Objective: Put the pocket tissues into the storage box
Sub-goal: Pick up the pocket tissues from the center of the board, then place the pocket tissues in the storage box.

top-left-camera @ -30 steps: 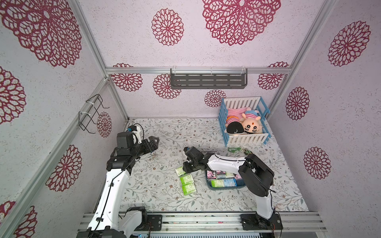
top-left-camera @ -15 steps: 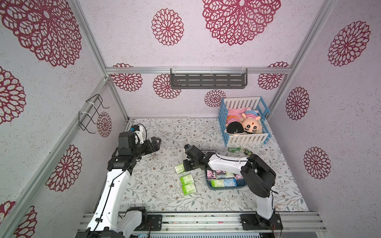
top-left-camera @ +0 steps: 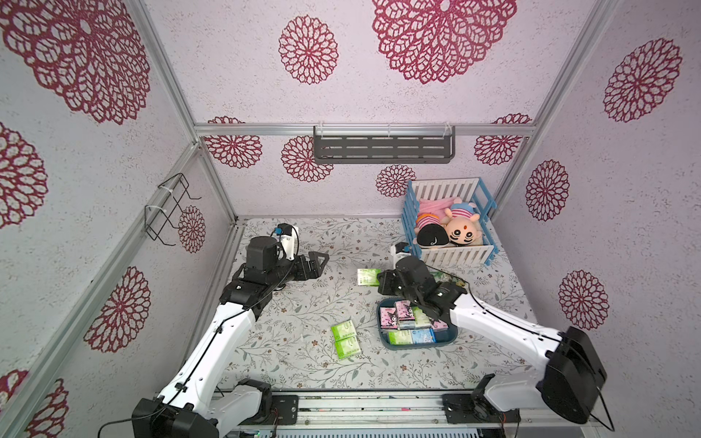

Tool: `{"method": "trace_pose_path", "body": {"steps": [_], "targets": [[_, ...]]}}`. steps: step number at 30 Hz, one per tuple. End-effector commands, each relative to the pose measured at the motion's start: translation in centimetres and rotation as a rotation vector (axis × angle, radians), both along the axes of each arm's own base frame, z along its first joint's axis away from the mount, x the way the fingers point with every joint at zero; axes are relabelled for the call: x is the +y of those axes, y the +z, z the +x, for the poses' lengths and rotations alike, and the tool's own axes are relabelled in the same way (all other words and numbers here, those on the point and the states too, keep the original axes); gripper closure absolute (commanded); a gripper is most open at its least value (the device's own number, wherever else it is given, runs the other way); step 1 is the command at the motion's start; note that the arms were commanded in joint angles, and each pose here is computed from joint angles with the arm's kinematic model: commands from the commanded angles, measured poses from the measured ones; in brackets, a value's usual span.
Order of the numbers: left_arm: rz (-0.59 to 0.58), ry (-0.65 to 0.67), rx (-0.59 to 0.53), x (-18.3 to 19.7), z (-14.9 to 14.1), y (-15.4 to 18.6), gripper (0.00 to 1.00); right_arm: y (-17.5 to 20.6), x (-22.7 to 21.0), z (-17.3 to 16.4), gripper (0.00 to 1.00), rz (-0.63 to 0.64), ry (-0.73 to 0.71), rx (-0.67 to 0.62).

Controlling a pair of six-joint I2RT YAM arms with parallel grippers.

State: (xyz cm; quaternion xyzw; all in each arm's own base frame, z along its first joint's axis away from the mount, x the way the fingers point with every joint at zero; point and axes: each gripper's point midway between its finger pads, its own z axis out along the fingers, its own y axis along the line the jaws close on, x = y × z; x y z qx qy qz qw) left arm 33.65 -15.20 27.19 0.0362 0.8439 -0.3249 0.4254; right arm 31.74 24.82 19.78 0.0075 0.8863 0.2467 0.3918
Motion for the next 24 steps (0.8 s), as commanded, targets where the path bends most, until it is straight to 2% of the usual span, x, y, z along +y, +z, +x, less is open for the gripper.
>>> {"method": "trace_pose_path", "body": {"steps": [1,7,11,17,24], "targets": [[-0.017,-0.030,-0.075,-1.0,0.9,1.7,0.03,-1.2,-6.2,-1.3,1.00,-0.062,-0.197,0.036],[-0.035,0.001,-0.063,-0.9,1.5,0.6,0.03,-3.1,-13.3,-4.5,1.00,-0.063,-0.421,0.072],[-0.051,0.001,-0.057,-1.1,1.6,-0.1,0.03,-5.0,-16.2,-5.3,1.00,-0.137,-0.551,0.172],[-0.034,0.017,-0.036,-0.8,1.7,-0.5,0.03,-6.5,-17.8,-5.9,1.00,-0.076,-0.668,0.195],[-0.023,0.032,-0.028,-0.5,1.8,-1.1,0.03,-8.6,-16.6,-5.9,1.00,0.038,-0.682,0.231]]}}
